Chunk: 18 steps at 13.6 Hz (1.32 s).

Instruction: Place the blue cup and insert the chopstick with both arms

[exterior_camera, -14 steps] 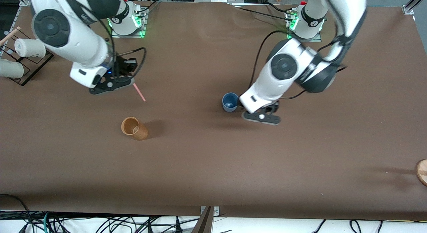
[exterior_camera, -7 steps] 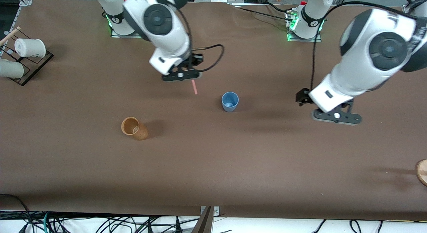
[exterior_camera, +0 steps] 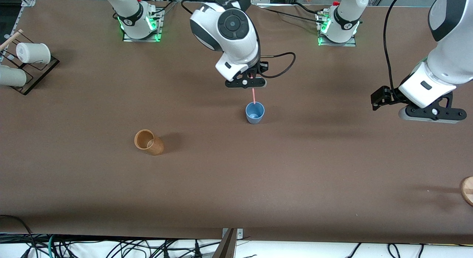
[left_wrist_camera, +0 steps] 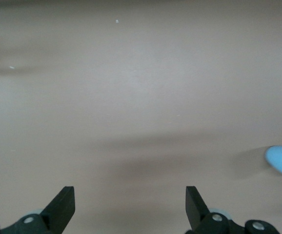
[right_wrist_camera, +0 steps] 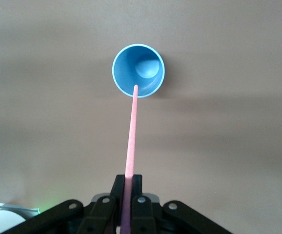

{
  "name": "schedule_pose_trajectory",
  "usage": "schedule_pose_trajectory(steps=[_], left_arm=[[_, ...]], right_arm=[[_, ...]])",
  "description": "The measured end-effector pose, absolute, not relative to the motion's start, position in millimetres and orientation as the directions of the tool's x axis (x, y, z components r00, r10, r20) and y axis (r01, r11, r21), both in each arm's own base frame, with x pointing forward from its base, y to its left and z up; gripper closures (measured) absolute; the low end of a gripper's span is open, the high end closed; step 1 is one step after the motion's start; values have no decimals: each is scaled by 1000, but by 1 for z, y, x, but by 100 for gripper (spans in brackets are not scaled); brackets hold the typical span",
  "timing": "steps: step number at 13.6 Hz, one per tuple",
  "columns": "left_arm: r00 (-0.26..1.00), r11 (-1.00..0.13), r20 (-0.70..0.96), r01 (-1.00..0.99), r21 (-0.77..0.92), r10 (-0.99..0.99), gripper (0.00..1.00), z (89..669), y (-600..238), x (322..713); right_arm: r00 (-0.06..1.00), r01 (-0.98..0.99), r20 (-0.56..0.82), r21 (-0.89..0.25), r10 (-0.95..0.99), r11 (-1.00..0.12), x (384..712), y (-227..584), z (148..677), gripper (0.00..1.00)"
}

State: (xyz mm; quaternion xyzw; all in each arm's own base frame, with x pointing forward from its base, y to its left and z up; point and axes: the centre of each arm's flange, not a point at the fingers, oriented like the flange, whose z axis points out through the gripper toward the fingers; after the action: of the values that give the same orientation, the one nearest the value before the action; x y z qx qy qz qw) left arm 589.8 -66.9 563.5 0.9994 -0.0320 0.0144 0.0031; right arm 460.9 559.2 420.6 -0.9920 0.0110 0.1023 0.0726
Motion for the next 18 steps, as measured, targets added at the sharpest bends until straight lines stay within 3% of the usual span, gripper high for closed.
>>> schedule_pose_trajectory(steps=[3, 8, 12, 16, 17, 18], left_arm=[[995, -996, 53, -88, 11, -87, 0, 568, -59, 562], [994, -995, 48, -97, 6, -96, 0, 574, -63, 562], [995, -996, 37, -93, 6, -93, 0, 571, -61, 562], [995, -996, 35, -94, 6, -93, 0, 571, -61, 562], [995, -996, 33, -94, 6, -94, 0, 571, -62, 562], [995, -995, 33, -95, 6, -95, 0, 571, -62, 562]], right_arm=[[979, -45, -205, -135, -16, -990, 468, 559, 401, 91], [985, -63, -170, -162, -35, -985, 481, 560, 388, 88], [987, -83, -150, -154, -60, -985, 490, 555, 381, 49], [985, -157, -101, -145, -143, -977, 532, 498, 438, 6], [981, -182, -88, -137, -171, -974, 545, 473, 459, 0], [980, -190, -77, -126, -181, -974, 556, 447, 478, 0]])
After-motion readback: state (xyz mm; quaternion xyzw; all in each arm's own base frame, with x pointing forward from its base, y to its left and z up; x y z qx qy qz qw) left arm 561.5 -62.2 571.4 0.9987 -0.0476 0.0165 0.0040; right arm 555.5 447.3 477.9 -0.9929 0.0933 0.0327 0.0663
